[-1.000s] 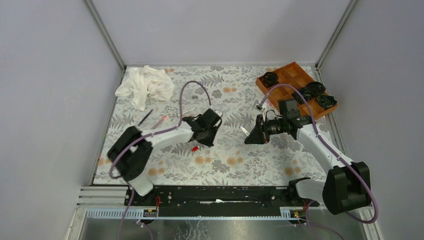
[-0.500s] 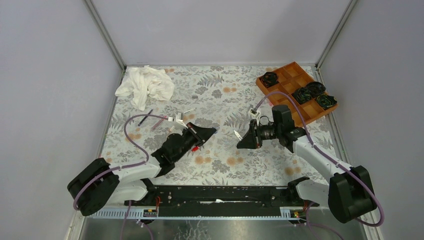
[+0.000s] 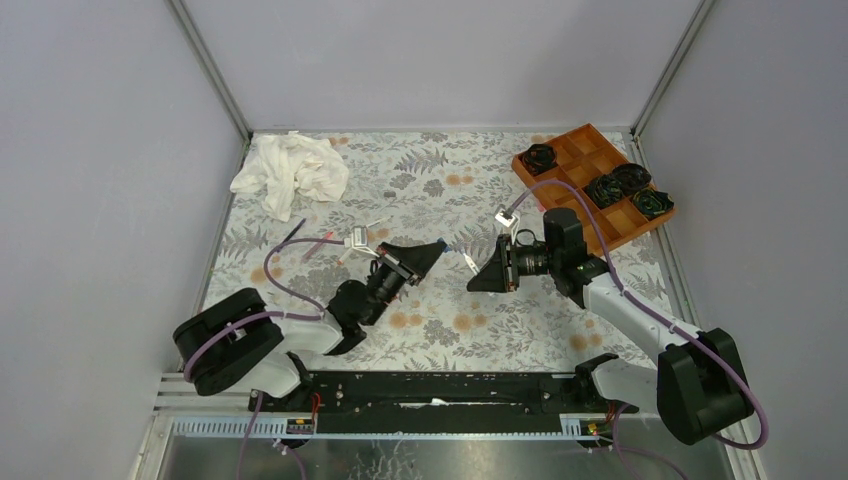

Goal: Insert the pens into the pen caps
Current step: Insert the pen cap onto the pen.

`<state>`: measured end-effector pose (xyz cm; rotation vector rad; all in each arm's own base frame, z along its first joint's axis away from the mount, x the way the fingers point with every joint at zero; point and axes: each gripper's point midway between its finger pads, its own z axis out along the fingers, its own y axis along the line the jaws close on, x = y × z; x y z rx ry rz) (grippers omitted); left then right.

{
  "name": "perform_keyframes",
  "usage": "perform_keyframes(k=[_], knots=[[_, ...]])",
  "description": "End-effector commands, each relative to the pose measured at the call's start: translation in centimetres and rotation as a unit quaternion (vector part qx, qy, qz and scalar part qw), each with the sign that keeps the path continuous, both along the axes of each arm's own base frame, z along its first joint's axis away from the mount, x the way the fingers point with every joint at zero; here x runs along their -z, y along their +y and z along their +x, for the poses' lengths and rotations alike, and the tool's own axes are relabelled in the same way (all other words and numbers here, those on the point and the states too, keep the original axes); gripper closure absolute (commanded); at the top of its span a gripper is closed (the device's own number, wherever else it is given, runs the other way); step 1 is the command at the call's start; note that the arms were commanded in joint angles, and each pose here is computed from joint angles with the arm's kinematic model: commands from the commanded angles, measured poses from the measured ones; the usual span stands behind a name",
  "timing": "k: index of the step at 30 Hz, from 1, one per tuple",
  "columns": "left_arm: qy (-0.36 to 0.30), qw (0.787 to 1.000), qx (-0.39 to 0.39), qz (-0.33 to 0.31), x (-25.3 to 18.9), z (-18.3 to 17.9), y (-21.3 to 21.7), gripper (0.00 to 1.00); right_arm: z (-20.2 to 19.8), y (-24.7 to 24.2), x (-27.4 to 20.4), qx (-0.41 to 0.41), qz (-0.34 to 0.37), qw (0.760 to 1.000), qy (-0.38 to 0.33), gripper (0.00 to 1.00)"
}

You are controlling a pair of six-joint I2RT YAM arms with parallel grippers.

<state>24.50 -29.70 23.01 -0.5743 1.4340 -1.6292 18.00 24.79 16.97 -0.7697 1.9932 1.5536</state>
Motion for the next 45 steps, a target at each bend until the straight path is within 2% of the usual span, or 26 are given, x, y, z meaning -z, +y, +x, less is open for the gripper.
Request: perform_keyframes(k=[1,23,45], knots=[[-0.059,0.997,-0.006,-0.049,-4.1,-0.3,-0.3,1.0,-0.3,0.5,-1.2,-0.015,0.02,1.0,-0.009,1.0],[-0.033,0.999,0.007,-0.002,-2.3,0.3,-2.8,1.0,-0.8,0.6,-2.0,-0.03,0.027,0.999,-0.02,1.0],[-0.014,1.0,-0.005,0.019,-1.2,0.4,-2.2,1.0,-0.3,0.5,-2.3,-0.021,0.02,0.999,-0.033,1.0]])
